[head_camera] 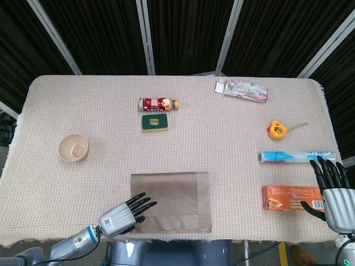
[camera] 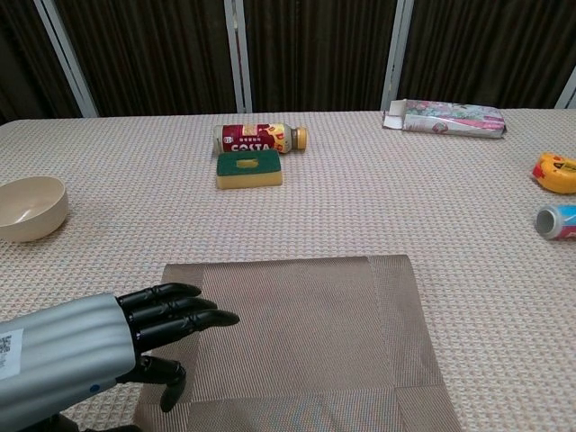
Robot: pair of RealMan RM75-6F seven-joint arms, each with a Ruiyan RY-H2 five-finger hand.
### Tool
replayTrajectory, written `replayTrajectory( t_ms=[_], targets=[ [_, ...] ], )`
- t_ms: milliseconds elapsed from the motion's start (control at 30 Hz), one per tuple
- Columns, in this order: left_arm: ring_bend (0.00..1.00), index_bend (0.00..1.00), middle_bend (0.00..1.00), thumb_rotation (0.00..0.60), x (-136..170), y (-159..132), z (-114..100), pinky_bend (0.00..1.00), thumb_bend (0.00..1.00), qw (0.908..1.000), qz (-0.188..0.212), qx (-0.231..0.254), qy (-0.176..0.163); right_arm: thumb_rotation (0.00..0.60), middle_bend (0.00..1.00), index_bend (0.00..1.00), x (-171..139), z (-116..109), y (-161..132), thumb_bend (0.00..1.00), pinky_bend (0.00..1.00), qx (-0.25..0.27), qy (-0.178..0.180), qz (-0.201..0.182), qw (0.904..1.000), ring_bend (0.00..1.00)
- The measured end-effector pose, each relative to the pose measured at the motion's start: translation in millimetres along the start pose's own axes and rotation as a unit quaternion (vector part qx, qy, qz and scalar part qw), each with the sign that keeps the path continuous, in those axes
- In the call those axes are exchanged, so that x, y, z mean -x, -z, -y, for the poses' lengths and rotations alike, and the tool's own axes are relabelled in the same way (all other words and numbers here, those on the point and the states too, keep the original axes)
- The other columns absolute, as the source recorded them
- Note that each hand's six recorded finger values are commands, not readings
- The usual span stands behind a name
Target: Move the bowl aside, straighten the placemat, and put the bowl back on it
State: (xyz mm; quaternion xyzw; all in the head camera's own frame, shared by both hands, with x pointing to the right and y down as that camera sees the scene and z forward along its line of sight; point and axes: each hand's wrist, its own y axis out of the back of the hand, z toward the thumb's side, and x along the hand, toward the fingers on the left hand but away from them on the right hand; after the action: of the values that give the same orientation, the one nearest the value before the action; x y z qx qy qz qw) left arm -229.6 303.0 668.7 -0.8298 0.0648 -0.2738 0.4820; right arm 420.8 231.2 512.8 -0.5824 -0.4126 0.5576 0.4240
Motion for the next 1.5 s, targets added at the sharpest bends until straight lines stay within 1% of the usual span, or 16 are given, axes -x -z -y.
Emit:
replayTrajectory(
  t_ms=[400,767,933,1033,1200,1400,1500],
  targets=[
    [0.00,0.49,0.00,0.600,3,-1,21,0.00,0.33,0.9997,-0.006,0.003,0.023,0.600,0.00,0.00,0,0,1,0.00,0.00,0.001,0.000,0.000,1.0000,0.00],
    [0.00,0.51,0.00,0.600,3,-1,27,0.00,0.35,0.9996,-0.007,0.007,0.026,0.600,0.00,0.00,0,0,0,0.00,0.00,0.000,0.000,-0.001,1.0000,0.00],
    [0.00,0.60,0.00,0.600,1,-1,25,0.00,0.42,0.9996,-0.007,0.011,0.024,0.600,0.00,0.00,0,0,0,0.00,0.00,0.000,-0.001,-0.001,1.0000,0.00],
    [0.00,0.63,0.00,0.600,1,0,25,0.00,0.46,0.9996,-0.008,0.012,0.024,0.600,0.00,0.00,0,0,0,0.00,0.00,-0.001,-0.001,-0.001,1.0000,0.00],
    [0.00,0.66,0.00,0.600,1,0,25,0.00,0.51,0.9995,-0.011,0.016,0.024,0.600,0.00,0.00,0,0,0,0.00,0.00,-0.001,-0.001,-0.001,1.0000,0.00],
    [0.00,0.66,0.00,0.600,1,1,24,0.00,0.54,0.9994,-0.014,0.021,0.024,0.600,0.00,0.00,0,1,0,0.00,0.00,-0.001,-0.002,-0.002,1.0000,0.00],
    [0.00,0.66,0.00,0.600,0,2,23,0.00,0.54,0.9993,-0.016,0.026,0.021,0.600,0.00,0.00,0,1,0,0.00,0.00,-0.002,-0.002,-0.002,1.0000,0.00]
  ],
)
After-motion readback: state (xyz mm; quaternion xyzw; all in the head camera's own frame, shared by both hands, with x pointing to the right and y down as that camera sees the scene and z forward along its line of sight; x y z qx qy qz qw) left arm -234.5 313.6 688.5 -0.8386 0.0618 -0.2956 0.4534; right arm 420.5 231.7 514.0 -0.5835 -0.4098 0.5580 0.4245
